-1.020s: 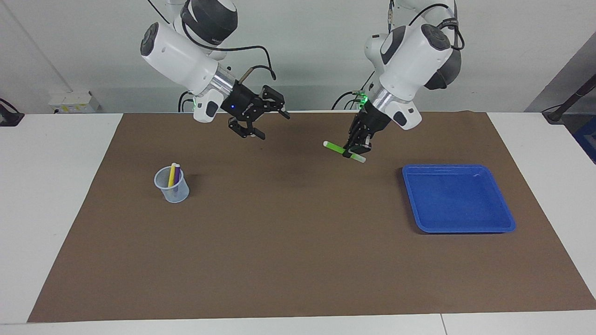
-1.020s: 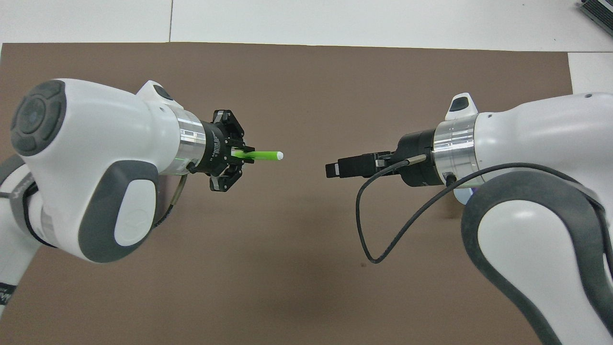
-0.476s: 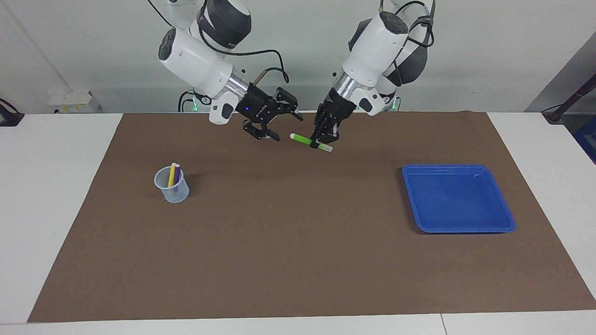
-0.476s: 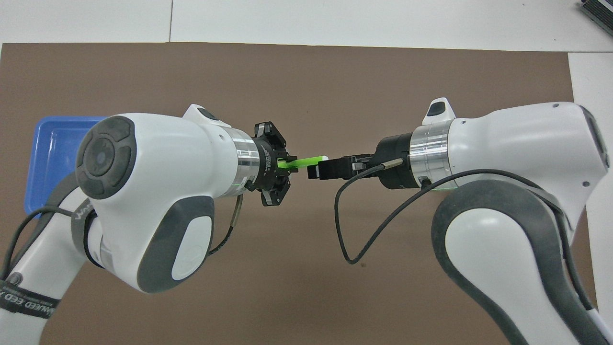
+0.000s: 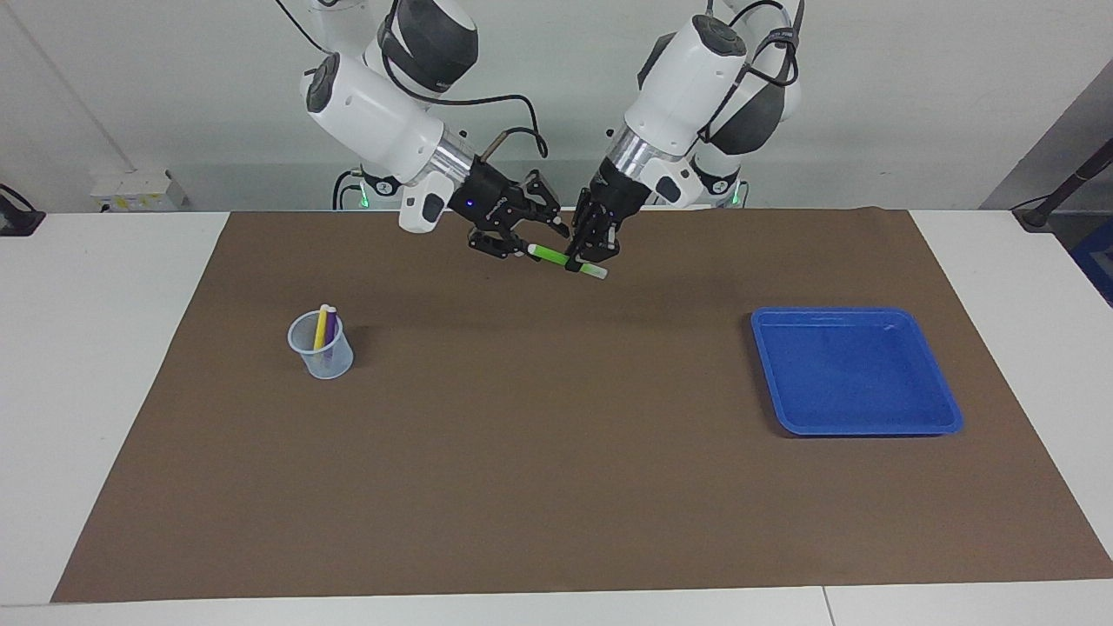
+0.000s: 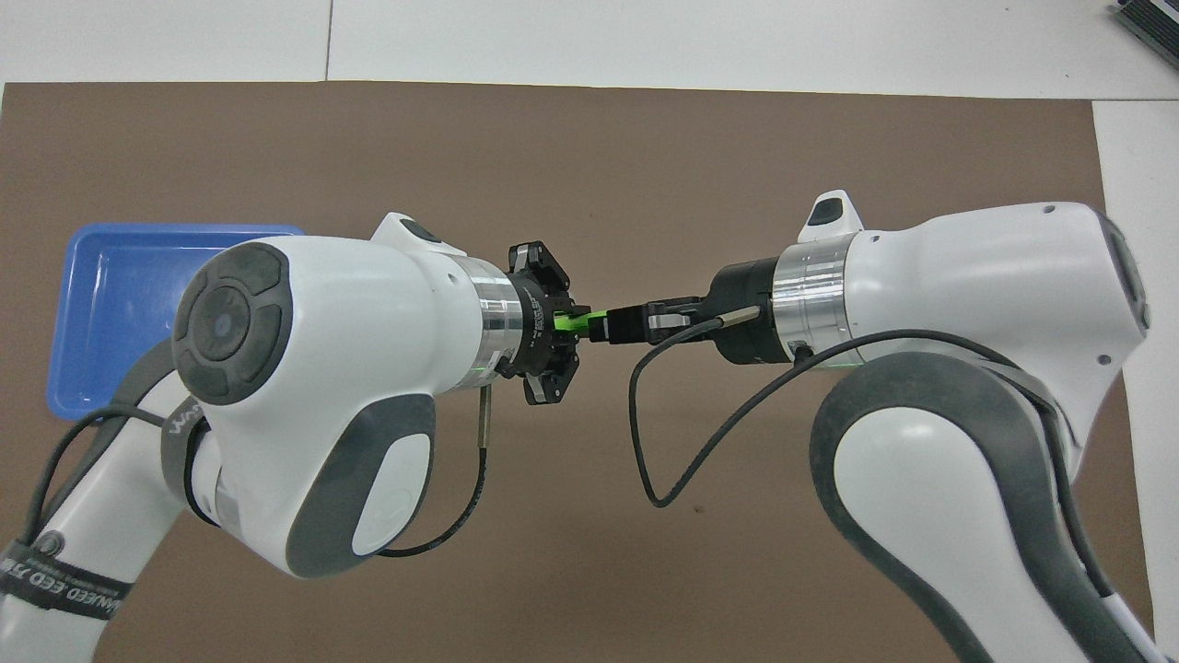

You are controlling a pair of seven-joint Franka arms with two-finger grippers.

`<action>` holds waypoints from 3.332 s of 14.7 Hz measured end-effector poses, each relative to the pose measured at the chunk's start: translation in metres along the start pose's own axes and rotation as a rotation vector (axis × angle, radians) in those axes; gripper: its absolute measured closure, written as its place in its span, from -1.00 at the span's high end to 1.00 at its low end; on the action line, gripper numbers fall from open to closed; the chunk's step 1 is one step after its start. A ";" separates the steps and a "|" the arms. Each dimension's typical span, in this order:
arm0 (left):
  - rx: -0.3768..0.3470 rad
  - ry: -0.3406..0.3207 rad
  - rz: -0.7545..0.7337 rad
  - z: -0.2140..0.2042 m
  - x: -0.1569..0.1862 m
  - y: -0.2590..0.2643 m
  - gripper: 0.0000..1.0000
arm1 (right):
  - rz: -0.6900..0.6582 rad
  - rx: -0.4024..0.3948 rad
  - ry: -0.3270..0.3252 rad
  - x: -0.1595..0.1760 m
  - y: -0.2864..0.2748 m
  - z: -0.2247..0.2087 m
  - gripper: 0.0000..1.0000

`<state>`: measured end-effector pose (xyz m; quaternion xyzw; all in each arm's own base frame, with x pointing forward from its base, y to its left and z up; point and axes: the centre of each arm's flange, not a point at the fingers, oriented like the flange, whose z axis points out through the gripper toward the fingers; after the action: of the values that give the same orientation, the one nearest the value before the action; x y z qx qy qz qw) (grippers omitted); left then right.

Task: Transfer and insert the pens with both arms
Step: 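Grasp the green pen tip with the right gripper, then open the left gripper while the right gripper pulls the pen away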

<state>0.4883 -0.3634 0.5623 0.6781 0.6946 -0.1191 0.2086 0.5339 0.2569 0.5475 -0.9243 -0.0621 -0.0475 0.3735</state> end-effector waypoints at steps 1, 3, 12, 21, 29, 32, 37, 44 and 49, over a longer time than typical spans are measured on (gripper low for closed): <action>-0.002 -0.001 0.001 -0.001 0.000 0.000 -0.65 | 0.004 -0.002 -0.001 0.000 0.003 0.000 -0.33; -0.003 -0.001 0.000 -0.002 0.000 0.000 -0.65 | 0.007 -0.001 -0.003 -0.001 0.004 0.001 -0.61; -0.014 -0.013 0.011 0.001 -0.007 -0.003 -0.65 | -0.005 0.001 -0.015 -0.005 -0.003 0.004 -0.39; -0.002 -0.012 0.028 0.003 -0.014 -0.012 -0.65 | 0.003 -0.005 0.029 0.002 0.003 -0.001 -0.21; -0.006 -0.013 0.027 0.001 -0.014 -0.011 -0.65 | 0.008 -0.005 0.031 0.003 0.006 -0.001 -0.61; -0.006 -0.013 0.027 0.001 -0.014 -0.011 -0.65 | 0.008 -0.005 0.031 0.003 0.006 -0.001 -0.61; -0.002 -0.013 0.032 0.001 -0.016 -0.014 -0.08 | -0.001 -0.004 0.027 0.002 0.003 0.001 -0.61; -0.001 0.007 0.109 -0.017 0.002 -0.004 1.00 | -0.022 -0.042 0.011 0.001 0.008 0.000 -0.61; 0.022 0.075 0.255 -0.072 0.092 0.039 1.00 | -0.101 -0.245 -0.036 0.004 0.036 -0.014 -0.61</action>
<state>0.5184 -0.2472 0.5896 0.7669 0.6090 -0.0735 0.1885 0.5424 0.2221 0.5332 -0.9595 -0.1090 -0.0568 0.2536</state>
